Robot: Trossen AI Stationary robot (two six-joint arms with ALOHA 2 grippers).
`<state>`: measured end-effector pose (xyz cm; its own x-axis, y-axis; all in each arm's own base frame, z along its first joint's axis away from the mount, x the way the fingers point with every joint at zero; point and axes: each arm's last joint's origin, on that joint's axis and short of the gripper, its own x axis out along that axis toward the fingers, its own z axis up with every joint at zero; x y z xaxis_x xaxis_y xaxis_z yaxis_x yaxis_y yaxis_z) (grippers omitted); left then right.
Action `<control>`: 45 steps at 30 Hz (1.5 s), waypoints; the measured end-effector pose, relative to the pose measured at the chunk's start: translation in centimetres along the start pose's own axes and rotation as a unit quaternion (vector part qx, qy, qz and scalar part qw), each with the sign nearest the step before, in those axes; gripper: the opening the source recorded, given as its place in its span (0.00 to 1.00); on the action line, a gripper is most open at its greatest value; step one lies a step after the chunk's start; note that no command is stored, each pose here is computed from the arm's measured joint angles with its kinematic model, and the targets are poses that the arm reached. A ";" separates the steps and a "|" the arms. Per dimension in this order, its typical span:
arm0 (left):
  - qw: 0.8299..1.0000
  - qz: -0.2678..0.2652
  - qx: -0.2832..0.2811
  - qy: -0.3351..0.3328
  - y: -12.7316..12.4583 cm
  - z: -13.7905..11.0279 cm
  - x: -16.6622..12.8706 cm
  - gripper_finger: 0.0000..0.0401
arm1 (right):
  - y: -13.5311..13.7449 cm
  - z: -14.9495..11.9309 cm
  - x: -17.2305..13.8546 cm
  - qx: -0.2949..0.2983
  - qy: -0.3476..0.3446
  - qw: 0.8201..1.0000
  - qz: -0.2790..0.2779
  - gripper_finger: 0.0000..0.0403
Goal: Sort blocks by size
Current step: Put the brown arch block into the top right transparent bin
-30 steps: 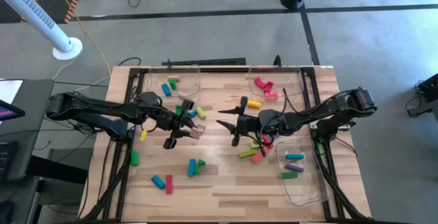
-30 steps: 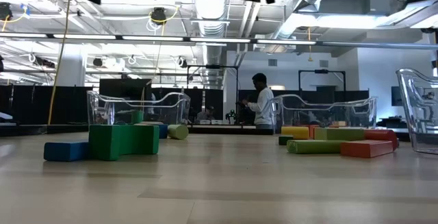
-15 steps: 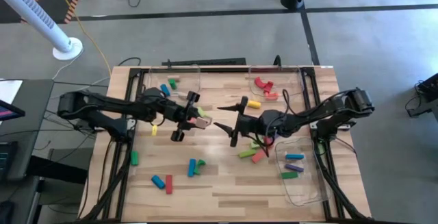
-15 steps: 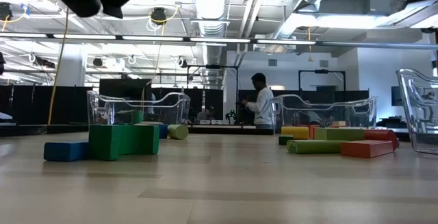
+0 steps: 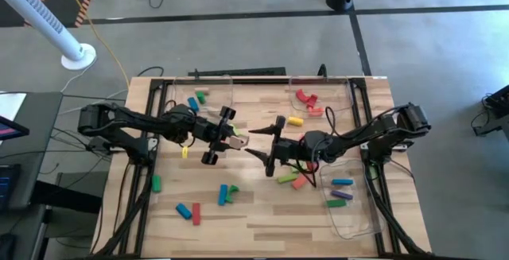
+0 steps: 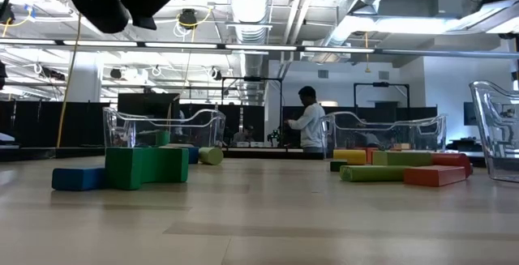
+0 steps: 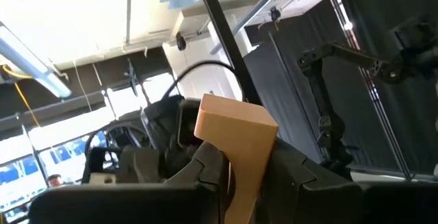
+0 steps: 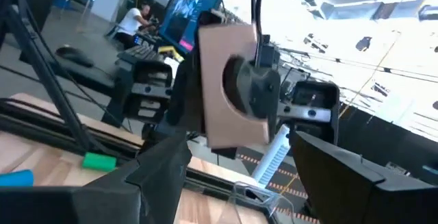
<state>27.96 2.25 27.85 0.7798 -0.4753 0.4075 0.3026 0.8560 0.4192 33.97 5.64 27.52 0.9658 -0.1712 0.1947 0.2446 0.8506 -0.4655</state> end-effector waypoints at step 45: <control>0.999 -0.021 -0.016 0.017 -0.2 -0.4 0.0 0.14 | 2.9 0.9 2.3 -0.032 0.030 0.999 -0.030 0.41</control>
<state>28.12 2.17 27.44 0.7839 -0.5047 0.3617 0.3534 0.8416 0.4084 36.78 8.15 27.42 0.9520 -0.2525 0.1730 0.3059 0.8048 -0.5087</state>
